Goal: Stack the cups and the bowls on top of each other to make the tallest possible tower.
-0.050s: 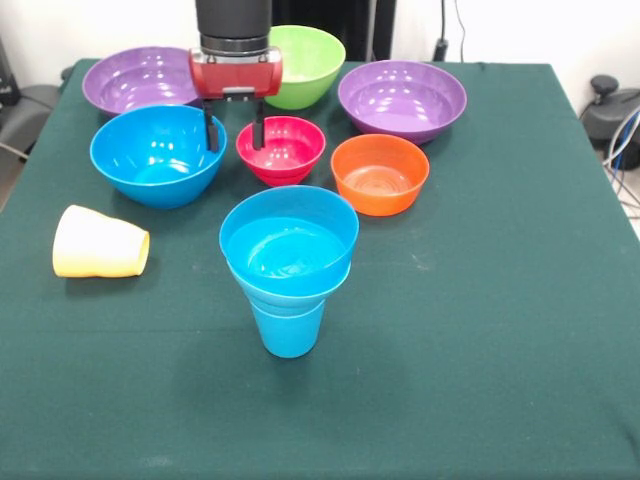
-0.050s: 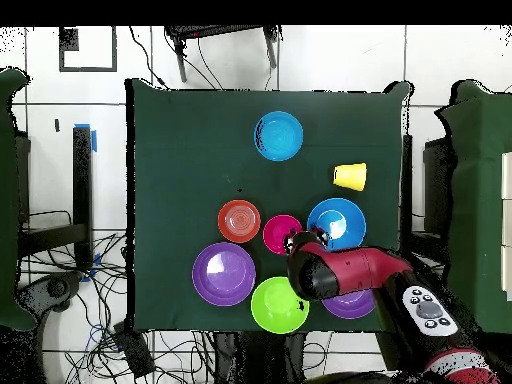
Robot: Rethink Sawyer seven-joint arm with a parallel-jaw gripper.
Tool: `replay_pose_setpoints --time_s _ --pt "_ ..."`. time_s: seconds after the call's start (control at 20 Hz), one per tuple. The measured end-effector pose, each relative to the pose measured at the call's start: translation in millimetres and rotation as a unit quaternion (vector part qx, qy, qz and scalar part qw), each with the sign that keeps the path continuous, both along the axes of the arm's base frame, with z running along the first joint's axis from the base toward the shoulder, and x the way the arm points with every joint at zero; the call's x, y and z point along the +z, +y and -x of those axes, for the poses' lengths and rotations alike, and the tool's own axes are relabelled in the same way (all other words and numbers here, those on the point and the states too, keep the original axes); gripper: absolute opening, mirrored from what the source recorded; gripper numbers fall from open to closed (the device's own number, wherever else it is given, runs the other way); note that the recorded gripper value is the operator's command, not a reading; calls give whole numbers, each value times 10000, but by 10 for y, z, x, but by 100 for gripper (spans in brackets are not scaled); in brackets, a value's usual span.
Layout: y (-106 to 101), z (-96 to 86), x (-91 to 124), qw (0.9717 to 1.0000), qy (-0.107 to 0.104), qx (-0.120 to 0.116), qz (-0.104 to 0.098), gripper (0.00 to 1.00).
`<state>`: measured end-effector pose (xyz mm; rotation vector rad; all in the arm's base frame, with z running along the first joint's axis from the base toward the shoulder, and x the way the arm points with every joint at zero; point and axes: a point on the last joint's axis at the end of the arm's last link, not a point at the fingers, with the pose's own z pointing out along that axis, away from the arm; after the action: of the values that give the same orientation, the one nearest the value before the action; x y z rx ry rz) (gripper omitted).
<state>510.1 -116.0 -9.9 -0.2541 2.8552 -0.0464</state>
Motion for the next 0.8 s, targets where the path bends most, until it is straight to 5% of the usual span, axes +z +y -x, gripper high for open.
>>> replay_pose_setpoints --time_s 0.8 --pt "-128 -308 44 9997 -149 -140 -129 100"
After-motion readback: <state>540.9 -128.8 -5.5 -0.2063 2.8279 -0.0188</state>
